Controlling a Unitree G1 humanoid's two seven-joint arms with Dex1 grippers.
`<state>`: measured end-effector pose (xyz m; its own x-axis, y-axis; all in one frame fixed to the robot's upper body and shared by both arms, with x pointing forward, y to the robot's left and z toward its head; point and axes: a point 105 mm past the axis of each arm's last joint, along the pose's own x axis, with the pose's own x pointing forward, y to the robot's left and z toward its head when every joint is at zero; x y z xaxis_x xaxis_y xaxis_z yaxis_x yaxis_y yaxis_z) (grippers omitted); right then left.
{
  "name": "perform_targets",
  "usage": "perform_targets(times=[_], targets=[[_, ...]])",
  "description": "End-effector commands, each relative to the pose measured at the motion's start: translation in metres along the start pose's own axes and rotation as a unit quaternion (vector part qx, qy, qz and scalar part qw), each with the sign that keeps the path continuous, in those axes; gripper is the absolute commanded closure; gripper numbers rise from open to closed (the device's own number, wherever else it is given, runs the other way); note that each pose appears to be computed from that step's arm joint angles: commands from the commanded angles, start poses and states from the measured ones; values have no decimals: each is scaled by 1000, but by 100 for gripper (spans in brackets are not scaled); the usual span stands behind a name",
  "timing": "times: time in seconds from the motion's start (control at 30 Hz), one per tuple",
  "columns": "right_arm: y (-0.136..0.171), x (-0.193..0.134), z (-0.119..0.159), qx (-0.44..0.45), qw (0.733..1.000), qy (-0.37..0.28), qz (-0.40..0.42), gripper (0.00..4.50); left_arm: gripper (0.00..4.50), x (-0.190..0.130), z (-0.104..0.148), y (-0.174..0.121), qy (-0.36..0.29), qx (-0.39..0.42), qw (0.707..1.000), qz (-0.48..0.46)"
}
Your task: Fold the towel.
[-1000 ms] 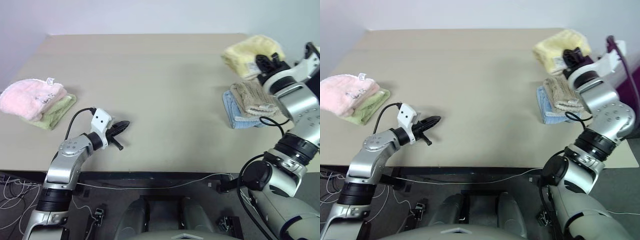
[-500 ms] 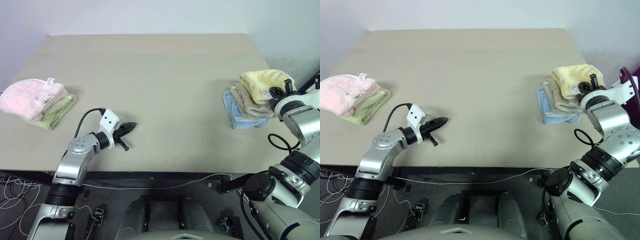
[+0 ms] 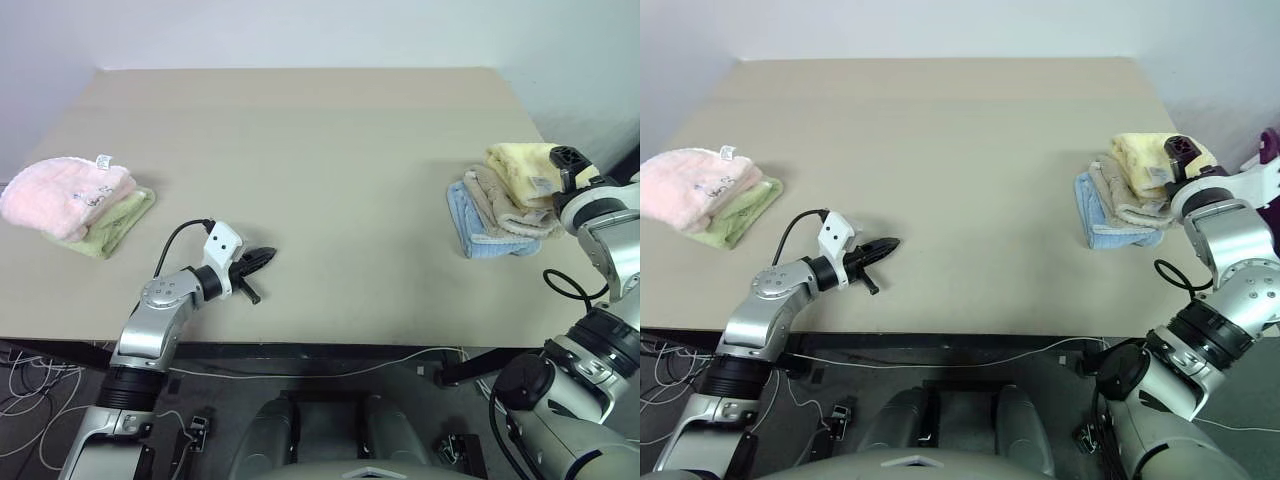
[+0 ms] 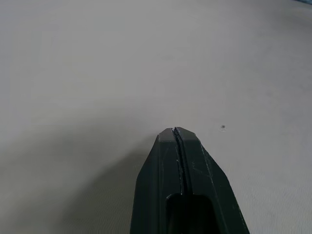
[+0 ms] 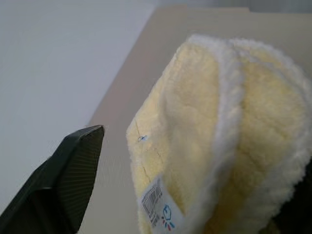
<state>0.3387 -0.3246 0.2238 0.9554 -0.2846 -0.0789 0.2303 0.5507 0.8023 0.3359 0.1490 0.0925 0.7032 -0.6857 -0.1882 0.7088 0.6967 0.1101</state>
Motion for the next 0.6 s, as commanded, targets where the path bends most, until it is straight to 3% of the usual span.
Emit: perform_targets(times=[0.03, 0.17, 0.33, 0.5, 0.6], targets=[[7, -16, 36, -18, 997, -76, 4, 2, 450, 6, 11, -3, -16, 20, 1000, -15], [5, -22, 51, -40, 993, -114, -4, 2, 450, 11, 11, -4, -16, 22, 999, -23], [24, -23, 49, -105, 986, -128, 29, 2, 450, 10, 11, -2, -15, 24, 999, -23], [54, -20, 23, -183, 973, -99, 102, 2, 450, 4, 10, 2, -11, 28, 999, -11], [90, -25, -14, -243, 948, -57, 198, 2, 450, -3, 10, 8, -8, 30, 1000, 3]])
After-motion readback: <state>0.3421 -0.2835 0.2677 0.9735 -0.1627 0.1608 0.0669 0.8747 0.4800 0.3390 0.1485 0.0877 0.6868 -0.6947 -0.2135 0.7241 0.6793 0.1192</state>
